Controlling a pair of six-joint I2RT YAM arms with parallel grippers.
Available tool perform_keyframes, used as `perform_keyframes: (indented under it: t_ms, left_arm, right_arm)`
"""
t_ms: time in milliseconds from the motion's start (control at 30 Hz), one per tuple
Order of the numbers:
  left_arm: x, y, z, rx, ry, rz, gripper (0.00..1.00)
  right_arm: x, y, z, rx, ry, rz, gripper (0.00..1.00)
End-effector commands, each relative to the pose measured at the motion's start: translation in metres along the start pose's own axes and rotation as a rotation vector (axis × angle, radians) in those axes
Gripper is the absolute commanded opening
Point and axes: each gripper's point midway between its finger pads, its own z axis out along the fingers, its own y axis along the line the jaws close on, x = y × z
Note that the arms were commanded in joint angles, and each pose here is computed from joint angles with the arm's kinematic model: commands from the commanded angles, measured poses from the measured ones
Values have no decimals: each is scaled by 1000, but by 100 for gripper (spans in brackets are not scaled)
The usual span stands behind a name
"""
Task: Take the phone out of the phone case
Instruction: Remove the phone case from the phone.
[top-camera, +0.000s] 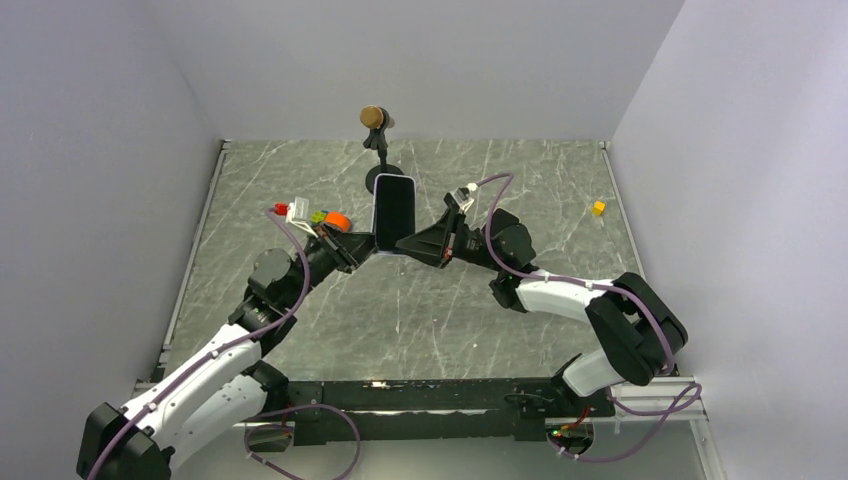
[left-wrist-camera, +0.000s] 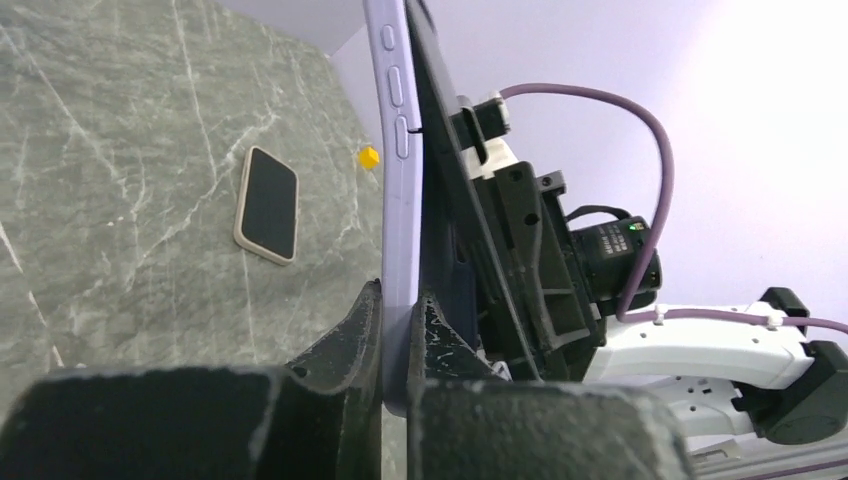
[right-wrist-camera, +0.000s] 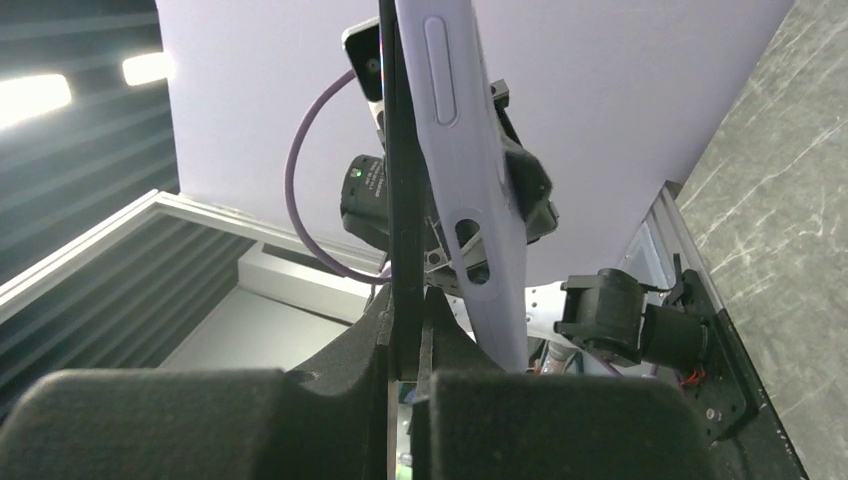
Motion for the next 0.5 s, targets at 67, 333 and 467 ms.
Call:
perform_keyframes:
  t_ms: [67,333,467]
  left_arm:
    - [-13,55,-9,-318,-28,51,0]
    - [-39,157,-91,-977,-14,269,0]
    - [-21,154,-90,-835,50,299,0]
  right_arm:
    - [16,41,1,-113,64,-156,0]
    - [16,41,-2,-3,61,-282,0]
    - [2,25,-13,118,20,-323,0]
